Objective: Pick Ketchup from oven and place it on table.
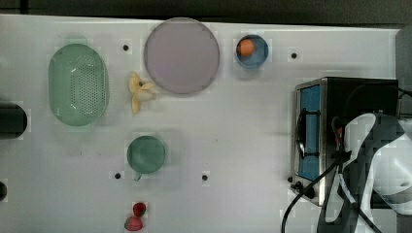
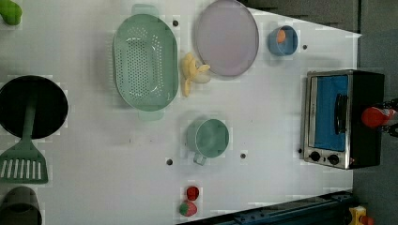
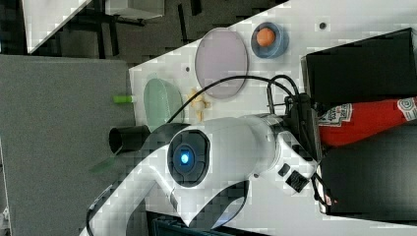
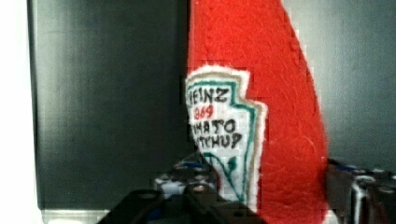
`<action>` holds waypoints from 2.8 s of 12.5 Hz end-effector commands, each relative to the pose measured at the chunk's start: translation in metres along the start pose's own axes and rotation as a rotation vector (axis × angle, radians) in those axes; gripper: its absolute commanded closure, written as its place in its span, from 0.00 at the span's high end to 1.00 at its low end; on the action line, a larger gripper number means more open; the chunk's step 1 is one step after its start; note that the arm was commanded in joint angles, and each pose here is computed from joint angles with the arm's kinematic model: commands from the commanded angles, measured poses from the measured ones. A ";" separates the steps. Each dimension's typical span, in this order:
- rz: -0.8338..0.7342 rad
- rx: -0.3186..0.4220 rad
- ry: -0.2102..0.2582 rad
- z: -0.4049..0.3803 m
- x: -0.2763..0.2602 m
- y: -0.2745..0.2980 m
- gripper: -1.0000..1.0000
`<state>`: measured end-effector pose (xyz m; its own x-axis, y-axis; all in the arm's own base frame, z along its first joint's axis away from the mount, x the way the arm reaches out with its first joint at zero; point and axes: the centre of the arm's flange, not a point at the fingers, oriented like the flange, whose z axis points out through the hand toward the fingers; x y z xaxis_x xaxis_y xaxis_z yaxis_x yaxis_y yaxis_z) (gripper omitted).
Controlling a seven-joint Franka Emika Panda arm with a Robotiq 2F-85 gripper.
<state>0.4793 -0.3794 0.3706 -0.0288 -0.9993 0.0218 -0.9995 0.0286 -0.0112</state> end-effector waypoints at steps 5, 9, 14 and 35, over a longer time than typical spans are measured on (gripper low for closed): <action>-0.118 0.005 0.041 -0.116 -0.040 -0.039 0.64; -0.403 0.012 -0.021 -0.177 -0.131 -0.064 0.64; -0.658 0.020 -0.054 -0.179 -0.255 -0.094 0.64; -0.738 -0.127 -0.057 0.160 -0.365 -0.031 0.88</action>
<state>0.5141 -0.0144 0.1854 0.6634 -0.7382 -0.1220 -0.7266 -0.6745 0.1306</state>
